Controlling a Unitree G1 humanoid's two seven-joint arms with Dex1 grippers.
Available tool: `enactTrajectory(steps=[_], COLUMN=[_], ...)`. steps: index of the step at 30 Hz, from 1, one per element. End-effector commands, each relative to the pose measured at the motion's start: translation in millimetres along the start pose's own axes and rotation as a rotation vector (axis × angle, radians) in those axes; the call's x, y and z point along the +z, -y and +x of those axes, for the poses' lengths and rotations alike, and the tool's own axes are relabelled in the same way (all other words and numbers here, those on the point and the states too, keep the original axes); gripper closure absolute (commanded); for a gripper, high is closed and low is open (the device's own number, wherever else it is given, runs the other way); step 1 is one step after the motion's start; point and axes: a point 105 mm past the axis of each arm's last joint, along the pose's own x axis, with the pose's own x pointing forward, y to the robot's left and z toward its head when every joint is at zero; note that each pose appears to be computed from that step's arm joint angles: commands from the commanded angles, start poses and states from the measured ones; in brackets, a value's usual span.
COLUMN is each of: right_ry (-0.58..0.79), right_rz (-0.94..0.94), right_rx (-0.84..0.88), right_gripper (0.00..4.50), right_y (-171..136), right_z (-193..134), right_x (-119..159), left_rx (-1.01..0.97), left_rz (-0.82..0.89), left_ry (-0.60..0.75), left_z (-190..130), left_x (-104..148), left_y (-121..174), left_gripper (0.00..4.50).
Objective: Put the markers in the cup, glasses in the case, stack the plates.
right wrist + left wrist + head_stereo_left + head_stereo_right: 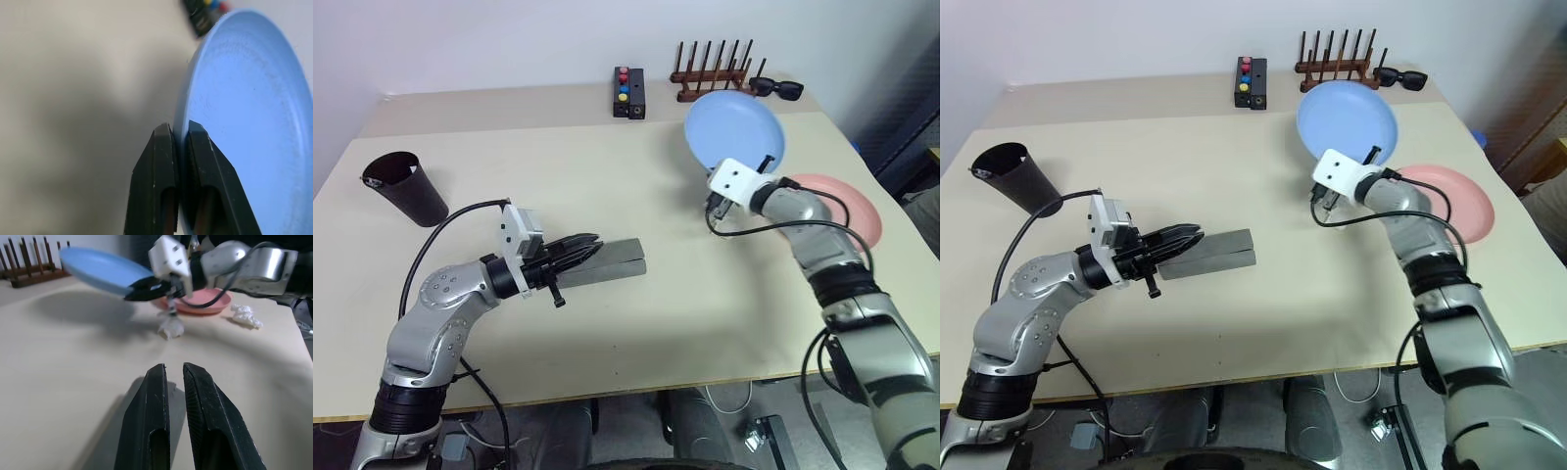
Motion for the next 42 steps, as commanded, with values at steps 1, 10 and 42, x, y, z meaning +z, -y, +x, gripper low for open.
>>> enactTrajectory(steps=[1, 10, 42], right_ry=[0.015, -0.291, -0.082], right_rz=[0.046, 0.049, 0.571], right_rx=[-0.109, -0.008, 0.044], right_gripper=[4.46, 4.46, 1.03], right_y=[36, 10, -47], right_z=[-33, -111, -55], right_x=[9, -60, -31], left_rx=[-0.008, -0.070, -0.038], left_rz=[0.025, 0.017, 0.018], left_ry=[0.040, 0.062, 0.080], left_z=[2, 19, 32], left_x=[8, 9, 35], left_y=[-2, -1, 1], left_gripper=[4.00, 4.00, 4.00])
